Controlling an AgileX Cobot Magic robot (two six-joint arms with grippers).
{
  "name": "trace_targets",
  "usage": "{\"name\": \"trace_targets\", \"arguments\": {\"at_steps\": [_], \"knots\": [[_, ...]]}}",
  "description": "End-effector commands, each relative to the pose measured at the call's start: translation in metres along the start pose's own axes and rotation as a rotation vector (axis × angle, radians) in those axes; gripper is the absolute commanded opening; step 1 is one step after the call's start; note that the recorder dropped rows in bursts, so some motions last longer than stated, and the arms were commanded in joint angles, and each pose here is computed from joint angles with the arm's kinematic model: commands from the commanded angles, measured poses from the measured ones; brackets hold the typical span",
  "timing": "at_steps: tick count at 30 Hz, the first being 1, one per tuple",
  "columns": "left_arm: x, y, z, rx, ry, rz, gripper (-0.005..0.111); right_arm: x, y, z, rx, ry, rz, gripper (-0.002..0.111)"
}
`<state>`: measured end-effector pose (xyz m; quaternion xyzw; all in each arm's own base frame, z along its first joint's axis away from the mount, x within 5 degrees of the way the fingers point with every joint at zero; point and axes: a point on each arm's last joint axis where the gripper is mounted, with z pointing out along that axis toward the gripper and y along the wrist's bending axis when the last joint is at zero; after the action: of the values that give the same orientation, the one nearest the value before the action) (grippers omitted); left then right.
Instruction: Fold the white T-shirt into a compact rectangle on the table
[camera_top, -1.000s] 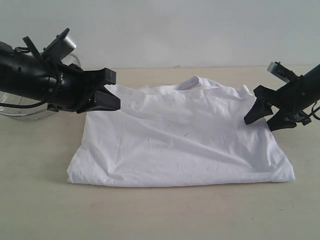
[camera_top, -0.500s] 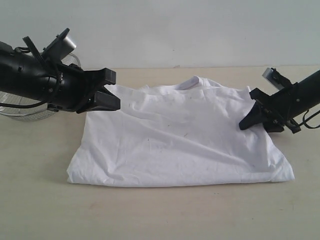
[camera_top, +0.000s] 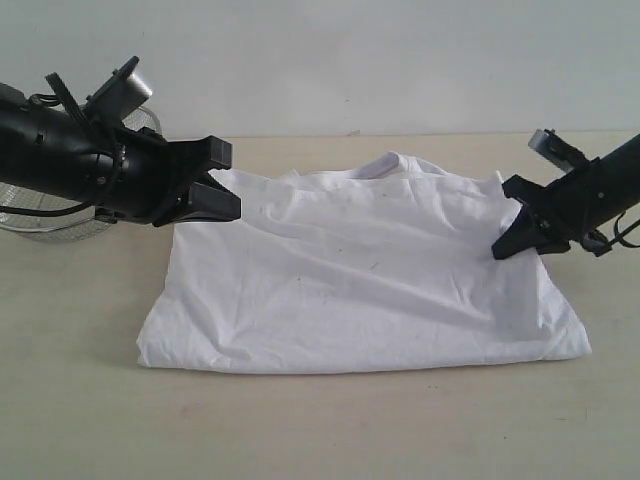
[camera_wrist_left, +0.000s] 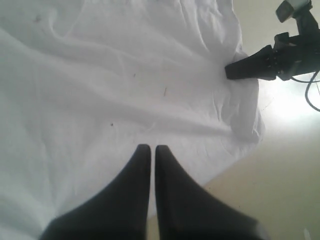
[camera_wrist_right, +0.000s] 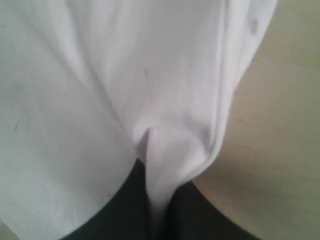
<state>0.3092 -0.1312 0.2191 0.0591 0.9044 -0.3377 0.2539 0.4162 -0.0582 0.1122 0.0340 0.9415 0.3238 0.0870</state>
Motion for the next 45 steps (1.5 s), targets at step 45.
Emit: {"name": "trace_targets", "arguments": {"at_steps": [45], "knots": [[0.0,-0.001,0.0,0.008,0.015,0.015,0.004,0.042,0.24,0.097,0.057,-0.048,-0.454,0.0]]}}
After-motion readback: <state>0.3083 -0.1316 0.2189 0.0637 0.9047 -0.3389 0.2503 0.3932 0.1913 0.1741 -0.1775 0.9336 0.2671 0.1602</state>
